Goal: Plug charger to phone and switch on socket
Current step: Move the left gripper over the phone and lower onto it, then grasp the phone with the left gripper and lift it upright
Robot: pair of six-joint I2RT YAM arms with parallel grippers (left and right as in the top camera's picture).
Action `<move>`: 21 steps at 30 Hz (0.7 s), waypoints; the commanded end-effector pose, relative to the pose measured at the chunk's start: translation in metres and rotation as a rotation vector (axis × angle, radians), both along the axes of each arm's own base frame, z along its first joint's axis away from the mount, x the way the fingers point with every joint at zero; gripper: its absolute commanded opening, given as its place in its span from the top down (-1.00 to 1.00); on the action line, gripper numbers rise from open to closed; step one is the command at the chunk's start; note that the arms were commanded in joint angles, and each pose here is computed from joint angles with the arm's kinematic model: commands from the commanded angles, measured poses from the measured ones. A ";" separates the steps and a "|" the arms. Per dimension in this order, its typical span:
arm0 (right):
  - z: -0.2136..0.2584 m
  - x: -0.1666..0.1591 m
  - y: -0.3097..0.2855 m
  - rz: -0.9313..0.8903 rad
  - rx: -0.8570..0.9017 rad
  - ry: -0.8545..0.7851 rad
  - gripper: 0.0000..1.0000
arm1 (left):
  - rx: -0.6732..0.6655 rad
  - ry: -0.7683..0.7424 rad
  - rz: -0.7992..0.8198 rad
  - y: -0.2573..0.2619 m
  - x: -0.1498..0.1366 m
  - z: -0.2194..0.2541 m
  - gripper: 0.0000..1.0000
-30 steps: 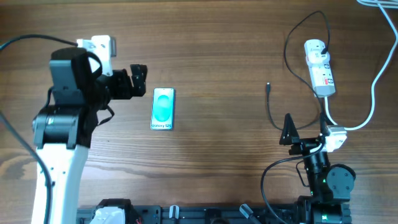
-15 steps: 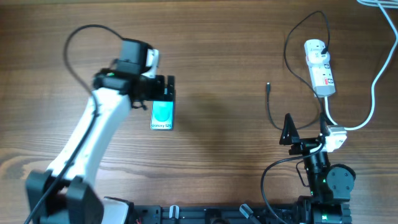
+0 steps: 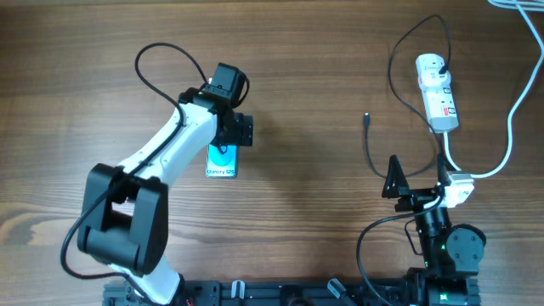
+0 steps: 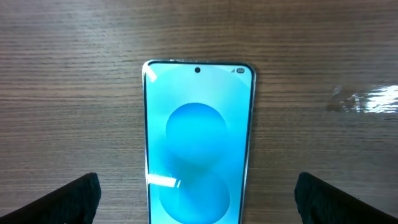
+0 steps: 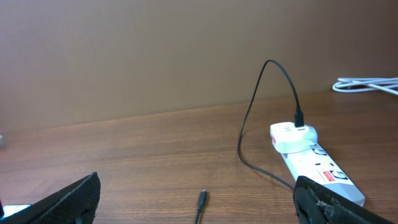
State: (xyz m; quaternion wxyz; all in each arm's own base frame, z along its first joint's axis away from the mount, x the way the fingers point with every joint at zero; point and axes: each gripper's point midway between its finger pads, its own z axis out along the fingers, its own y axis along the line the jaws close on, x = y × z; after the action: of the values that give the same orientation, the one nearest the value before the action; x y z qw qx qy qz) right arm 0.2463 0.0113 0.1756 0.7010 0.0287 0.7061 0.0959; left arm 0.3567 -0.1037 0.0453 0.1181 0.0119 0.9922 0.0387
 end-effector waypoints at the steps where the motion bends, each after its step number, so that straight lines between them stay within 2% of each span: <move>1: 0.002 0.000 -0.002 -0.014 -0.019 -0.012 -0.99 | 0.003 0.046 0.000 -0.002 -0.004 -0.017 -1.00; 8: 0.002 0.000 -0.002 -0.014 -0.019 -0.012 -0.99 | 0.029 0.112 -0.010 0.006 -0.023 -0.046 -1.00; 13: 0.002 0.000 -0.002 -0.014 -0.019 -0.012 -0.99 | -0.083 0.139 -0.103 -0.013 -0.034 -0.062 -1.00; 21: 0.002 0.000 -0.002 -0.014 -0.019 -0.012 -0.99 | -0.073 0.172 -0.056 0.007 -0.046 -0.075 -1.00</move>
State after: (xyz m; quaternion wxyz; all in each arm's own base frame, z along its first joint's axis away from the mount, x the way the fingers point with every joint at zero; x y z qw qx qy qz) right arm 0.2463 0.0113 0.1756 0.7010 0.0287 0.7061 0.0959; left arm 0.3369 -0.1112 -0.0044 0.0870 0.0468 0.9951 0.0001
